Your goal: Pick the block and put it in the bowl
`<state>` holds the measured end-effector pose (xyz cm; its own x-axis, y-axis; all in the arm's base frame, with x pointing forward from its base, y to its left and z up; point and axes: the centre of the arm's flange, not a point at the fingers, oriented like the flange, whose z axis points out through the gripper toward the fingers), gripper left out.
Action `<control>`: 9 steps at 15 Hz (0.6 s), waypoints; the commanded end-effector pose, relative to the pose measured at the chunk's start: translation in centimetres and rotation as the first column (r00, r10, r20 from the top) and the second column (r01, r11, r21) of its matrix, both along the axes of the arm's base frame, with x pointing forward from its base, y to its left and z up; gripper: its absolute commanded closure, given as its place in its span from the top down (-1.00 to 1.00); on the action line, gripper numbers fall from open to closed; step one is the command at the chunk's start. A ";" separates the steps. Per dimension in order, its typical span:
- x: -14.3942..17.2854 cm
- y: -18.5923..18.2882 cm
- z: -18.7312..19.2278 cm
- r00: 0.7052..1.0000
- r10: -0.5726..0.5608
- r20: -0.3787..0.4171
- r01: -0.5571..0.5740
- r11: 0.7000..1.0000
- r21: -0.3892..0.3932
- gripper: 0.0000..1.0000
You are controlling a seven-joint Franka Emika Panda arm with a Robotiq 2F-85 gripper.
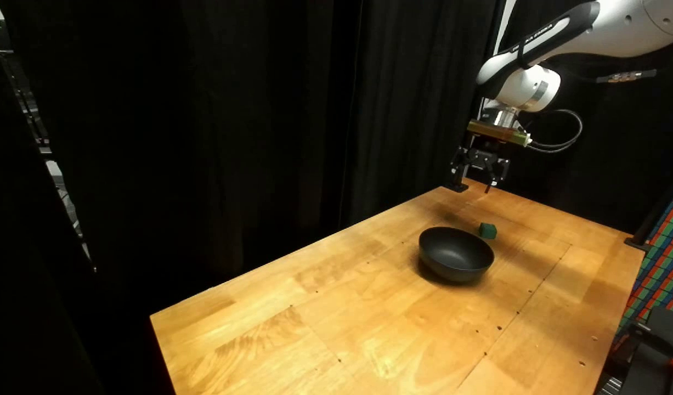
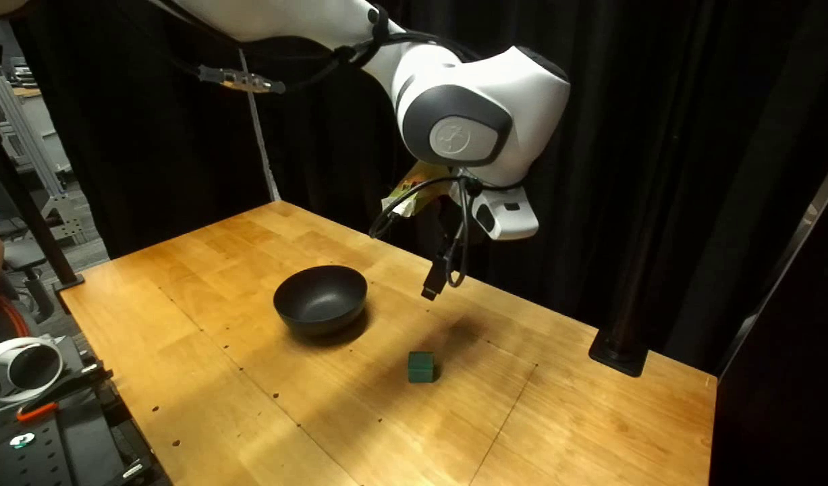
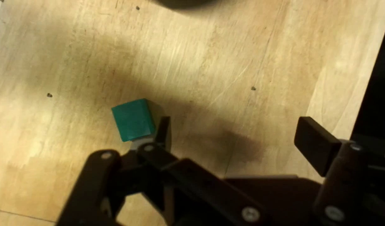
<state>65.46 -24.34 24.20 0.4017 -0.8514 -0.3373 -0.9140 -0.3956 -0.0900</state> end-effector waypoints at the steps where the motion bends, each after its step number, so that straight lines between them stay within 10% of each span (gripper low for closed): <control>1: -1.6 -1.1 -1.9 0.997 -0.073 -0.040 0.073 0.997 0.006 1.00; 9: -5.0 -1.8 -7.8 0.995 -0.041 -0.086 0.042 0.999 0.012 1.00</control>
<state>61.49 -25.98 17.70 0.3140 -0.8659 -0.3894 -0.9410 -0.3383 -0.0064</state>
